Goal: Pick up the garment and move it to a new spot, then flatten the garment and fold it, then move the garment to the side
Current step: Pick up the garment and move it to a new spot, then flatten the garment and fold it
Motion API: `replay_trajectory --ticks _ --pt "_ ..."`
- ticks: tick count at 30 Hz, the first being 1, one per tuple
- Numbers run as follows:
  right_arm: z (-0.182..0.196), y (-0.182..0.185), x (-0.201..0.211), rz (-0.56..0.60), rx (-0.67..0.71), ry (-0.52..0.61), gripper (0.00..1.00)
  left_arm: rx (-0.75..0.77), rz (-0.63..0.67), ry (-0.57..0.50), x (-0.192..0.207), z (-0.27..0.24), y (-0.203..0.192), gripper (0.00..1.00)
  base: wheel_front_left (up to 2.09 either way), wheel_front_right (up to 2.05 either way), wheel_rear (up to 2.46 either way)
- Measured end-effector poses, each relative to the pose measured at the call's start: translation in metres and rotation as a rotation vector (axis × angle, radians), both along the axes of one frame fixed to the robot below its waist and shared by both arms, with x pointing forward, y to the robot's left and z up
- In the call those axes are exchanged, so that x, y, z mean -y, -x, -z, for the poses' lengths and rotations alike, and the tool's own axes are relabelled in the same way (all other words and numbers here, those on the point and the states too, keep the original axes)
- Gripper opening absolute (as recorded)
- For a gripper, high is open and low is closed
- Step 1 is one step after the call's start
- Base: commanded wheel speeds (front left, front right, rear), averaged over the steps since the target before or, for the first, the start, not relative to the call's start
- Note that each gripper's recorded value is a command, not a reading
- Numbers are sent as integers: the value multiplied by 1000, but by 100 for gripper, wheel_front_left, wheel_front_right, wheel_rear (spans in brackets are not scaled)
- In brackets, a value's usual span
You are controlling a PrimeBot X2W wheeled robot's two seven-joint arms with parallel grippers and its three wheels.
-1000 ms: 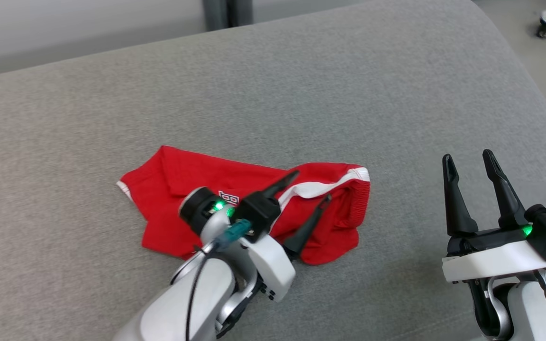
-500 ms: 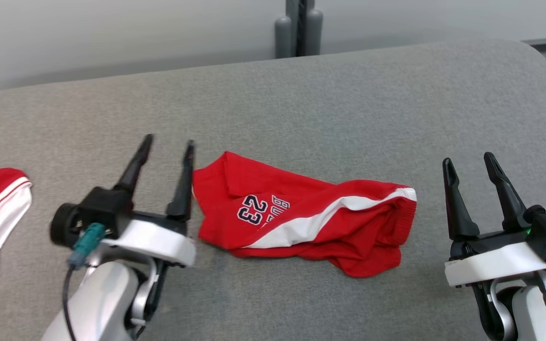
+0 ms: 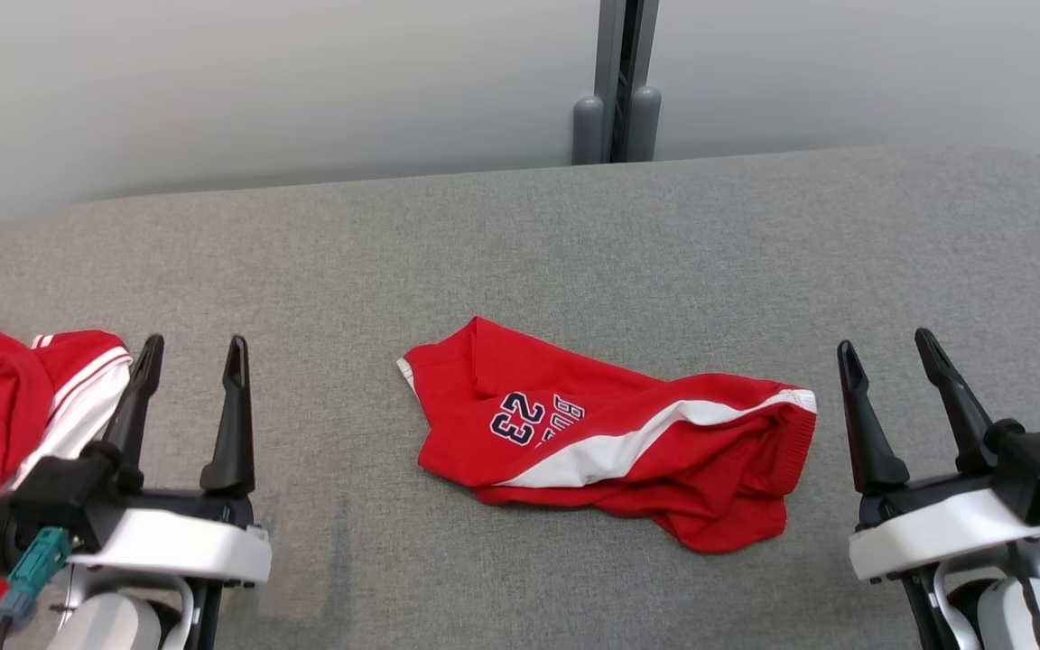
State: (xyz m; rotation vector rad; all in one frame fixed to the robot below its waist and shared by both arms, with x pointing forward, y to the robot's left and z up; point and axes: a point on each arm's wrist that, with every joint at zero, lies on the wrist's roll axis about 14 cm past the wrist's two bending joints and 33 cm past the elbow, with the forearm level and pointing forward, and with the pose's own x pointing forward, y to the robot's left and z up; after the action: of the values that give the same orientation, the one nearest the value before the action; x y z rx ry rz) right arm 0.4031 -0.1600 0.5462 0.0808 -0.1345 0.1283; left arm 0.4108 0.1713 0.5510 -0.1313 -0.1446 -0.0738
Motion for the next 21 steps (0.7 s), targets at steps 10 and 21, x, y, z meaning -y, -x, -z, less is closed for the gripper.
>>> replay_trajectory --ticks 10,21 --pt "7 23 5 15 -36 19 100 -20 2 -2 -9 4 35 100 0 0 0" --pt "13 40 7 19 -66 29 100 -39 -29 -10 -23 7 52 100 0 0 0"
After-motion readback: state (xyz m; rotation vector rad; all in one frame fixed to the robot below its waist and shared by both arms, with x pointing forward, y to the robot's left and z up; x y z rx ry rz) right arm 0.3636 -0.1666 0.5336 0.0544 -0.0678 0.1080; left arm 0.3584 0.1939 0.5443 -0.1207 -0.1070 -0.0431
